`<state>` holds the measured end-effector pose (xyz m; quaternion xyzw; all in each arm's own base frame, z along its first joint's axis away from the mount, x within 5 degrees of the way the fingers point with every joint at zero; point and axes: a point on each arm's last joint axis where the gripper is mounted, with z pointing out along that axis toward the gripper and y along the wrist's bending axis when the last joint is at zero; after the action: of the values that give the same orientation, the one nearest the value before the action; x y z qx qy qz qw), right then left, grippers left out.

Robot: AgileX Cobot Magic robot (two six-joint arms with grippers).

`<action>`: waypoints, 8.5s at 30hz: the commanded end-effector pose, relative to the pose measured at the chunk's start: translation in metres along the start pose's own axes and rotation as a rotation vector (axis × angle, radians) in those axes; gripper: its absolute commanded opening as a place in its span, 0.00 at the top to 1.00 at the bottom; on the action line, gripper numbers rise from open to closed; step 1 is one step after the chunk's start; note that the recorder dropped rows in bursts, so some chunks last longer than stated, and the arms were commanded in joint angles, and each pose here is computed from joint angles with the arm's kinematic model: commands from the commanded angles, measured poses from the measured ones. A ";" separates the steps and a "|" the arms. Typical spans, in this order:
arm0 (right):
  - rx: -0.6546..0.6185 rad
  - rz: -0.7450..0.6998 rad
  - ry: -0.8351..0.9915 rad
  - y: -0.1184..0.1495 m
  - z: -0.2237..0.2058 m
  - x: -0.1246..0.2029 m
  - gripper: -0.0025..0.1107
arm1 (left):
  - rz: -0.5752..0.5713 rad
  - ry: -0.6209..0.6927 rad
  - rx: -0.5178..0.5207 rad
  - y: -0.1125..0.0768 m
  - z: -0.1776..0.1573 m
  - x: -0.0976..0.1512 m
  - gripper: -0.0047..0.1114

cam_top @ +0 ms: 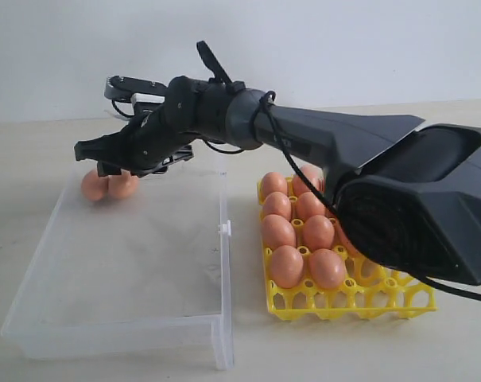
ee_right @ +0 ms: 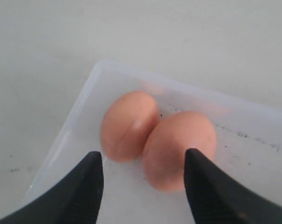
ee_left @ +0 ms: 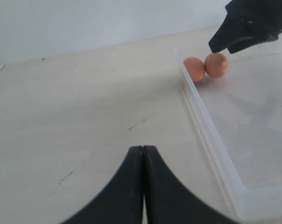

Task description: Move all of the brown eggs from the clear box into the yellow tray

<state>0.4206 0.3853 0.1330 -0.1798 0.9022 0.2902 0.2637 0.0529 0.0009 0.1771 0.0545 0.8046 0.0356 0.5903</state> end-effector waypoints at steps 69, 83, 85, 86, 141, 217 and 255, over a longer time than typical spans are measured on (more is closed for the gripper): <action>0.106 -0.450 -0.241 0.056 -0.128 0.024 0.98 | -0.004 -0.016 0.004 0.000 -0.001 -0.002 0.96; 0.142 -0.261 -0.429 -0.015 -0.247 0.115 0.98 | -0.004 -0.016 0.004 0.000 -0.001 -0.002 0.96; 0.180 -0.254 -0.419 -0.029 -0.257 0.127 0.98 | -0.004 -0.016 0.004 0.000 -0.001 -0.002 0.96; 0.203 -0.267 -0.403 -0.036 -0.260 0.135 0.98 | -0.004 -0.016 0.004 0.000 -0.001 -0.002 0.96; 0.464 -0.049 -0.261 -0.115 -0.260 0.218 0.98 | -0.004 -0.016 0.004 0.000 -0.001 -0.002 0.96; -0.317 -0.042 -0.032 -0.010 -0.173 0.054 0.76 | -0.004 -0.016 0.004 0.000 -0.001 -0.002 0.96; 0.238 -0.090 0.308 -0.037 -0.018 0.059 0.55 | -0.004 -0.016 0.004 0.000 -0.001 -0.002 0.96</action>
<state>0.3910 0.3468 0.1033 -0.2204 0.9337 0.1907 0.2079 0.0529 0.0009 0.1771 0.0545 0.8046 0.0356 0.5903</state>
